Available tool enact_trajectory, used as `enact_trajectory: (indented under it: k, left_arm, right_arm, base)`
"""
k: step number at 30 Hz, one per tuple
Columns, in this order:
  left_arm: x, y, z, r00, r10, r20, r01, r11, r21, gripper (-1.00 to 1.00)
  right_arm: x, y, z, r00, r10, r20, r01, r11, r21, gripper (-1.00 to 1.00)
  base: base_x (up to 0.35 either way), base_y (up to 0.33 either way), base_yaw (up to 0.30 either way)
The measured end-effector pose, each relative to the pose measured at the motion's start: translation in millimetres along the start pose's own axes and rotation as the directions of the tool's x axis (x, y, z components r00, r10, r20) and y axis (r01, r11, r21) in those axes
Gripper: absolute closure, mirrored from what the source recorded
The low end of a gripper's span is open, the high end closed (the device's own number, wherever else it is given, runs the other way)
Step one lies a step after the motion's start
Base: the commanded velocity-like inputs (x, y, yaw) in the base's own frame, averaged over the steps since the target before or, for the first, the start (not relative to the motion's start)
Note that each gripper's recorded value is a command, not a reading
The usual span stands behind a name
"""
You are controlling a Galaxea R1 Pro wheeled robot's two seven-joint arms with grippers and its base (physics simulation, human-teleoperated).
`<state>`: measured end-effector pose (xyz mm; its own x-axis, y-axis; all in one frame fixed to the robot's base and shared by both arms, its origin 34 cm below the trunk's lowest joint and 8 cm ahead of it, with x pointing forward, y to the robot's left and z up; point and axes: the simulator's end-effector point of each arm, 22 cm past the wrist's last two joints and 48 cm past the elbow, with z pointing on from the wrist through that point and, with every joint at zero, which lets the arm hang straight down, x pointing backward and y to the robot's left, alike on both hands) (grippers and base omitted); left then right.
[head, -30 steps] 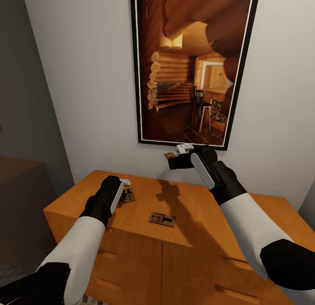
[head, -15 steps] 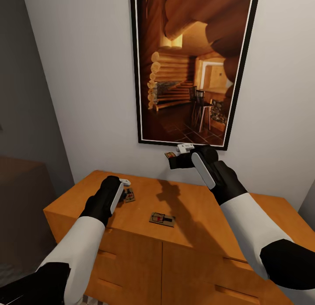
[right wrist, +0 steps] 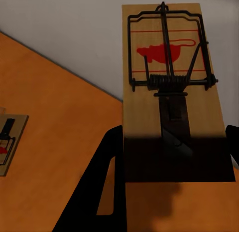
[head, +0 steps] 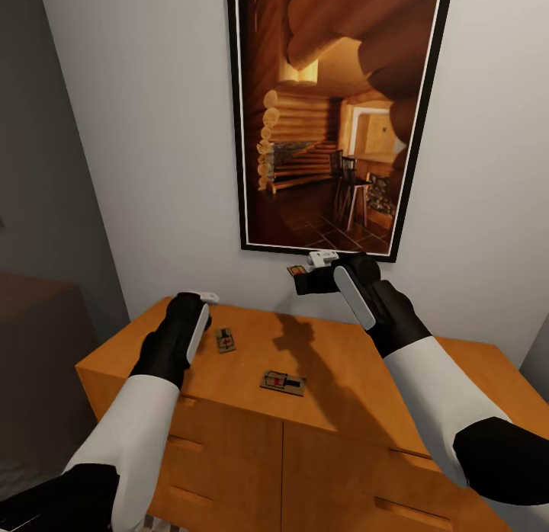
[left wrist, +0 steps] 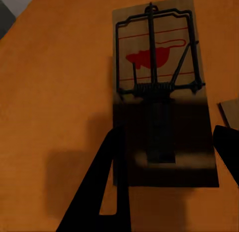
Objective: Take the four mousetraps from the cabinet in the bathroom and place them on the bathroom floor. Make sure all four end up on the same floor surface, and ensure that at least two of them are either under or directly next to the same bathroom sink.
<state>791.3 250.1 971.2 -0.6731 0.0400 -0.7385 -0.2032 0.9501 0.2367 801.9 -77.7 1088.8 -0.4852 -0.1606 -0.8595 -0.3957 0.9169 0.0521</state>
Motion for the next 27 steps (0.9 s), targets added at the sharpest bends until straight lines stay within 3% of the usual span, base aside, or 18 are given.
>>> enact_trajectory:
  k: [18, 27]
  left_arm:
    - [-22.6, 10.1, -14.6, 0.998, -0.032, 0.063, 0.033, 0.999, -0.008, 1.00]
    - [-63.8, 28.7, -48.5, 0.978, -0.094, 0.187, 0.097, 0.995, -0.005, 1.00]
  right_arm:
    - [-0.2, 0.1, -0.1, 1.000, 0.000, 0.000, 0.000, 1.000, 0.000, 1.00]
    - [-0.5, 0.2, -0.3, 1.000, 0.000, 0.001, 0.000, 1.000, 0.000, 1.00]
  base:
    - [0.000, 0.000, 0.000]
    - [0.000, 0.000, 0.000]
